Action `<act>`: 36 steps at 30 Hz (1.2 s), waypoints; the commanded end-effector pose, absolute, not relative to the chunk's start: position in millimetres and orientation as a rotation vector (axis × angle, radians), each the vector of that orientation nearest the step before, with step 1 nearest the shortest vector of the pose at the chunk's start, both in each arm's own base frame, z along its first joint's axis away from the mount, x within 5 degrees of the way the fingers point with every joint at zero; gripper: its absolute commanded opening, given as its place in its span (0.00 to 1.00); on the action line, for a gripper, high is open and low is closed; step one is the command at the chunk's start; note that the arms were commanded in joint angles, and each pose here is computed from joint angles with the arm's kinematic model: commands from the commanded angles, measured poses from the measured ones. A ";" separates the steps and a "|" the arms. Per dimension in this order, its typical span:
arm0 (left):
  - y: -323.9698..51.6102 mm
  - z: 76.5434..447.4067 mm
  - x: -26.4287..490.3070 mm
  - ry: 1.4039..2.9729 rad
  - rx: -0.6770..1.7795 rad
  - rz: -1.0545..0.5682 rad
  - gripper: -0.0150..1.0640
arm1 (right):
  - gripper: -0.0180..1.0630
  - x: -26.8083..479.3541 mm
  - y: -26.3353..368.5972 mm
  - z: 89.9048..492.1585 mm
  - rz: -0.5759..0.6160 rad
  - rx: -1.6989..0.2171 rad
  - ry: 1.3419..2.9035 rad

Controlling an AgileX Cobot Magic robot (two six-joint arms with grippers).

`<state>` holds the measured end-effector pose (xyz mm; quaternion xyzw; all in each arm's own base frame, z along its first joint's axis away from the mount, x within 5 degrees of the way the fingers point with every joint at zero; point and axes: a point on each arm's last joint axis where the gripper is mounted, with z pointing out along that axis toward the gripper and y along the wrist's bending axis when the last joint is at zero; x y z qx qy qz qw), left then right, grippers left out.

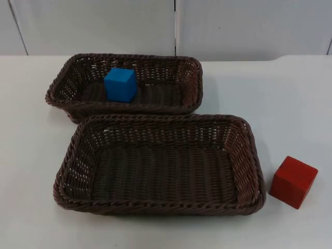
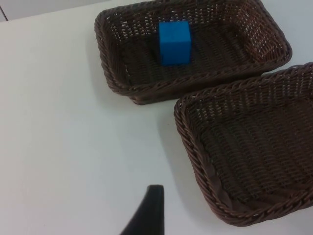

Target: Pick up one cube with the left hand and place it into the upper basket. Pick up one cube with the right hand and place it into the lower basket.

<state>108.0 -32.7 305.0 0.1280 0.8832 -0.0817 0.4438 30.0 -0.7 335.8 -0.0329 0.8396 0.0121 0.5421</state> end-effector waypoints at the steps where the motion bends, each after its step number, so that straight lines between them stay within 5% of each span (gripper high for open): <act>1: -33.0 305.5 107.7 2.170 0.319 -0.205 0.82 | 0.99 44.2 0.1 344.1 0.012 -0.088 2.025; 19: -33.2 305.4 107.5 2.172 0.317 -0.210 0.82 | 0.99 175.5 15.2 352.6 -0.028 -0.159 2.374; 36: -33.5 305.3 107.4 2.175 0.312 -0.217 0.82 | 0.99 264.1 37.8 294.5 -0.022 -0.407 2.643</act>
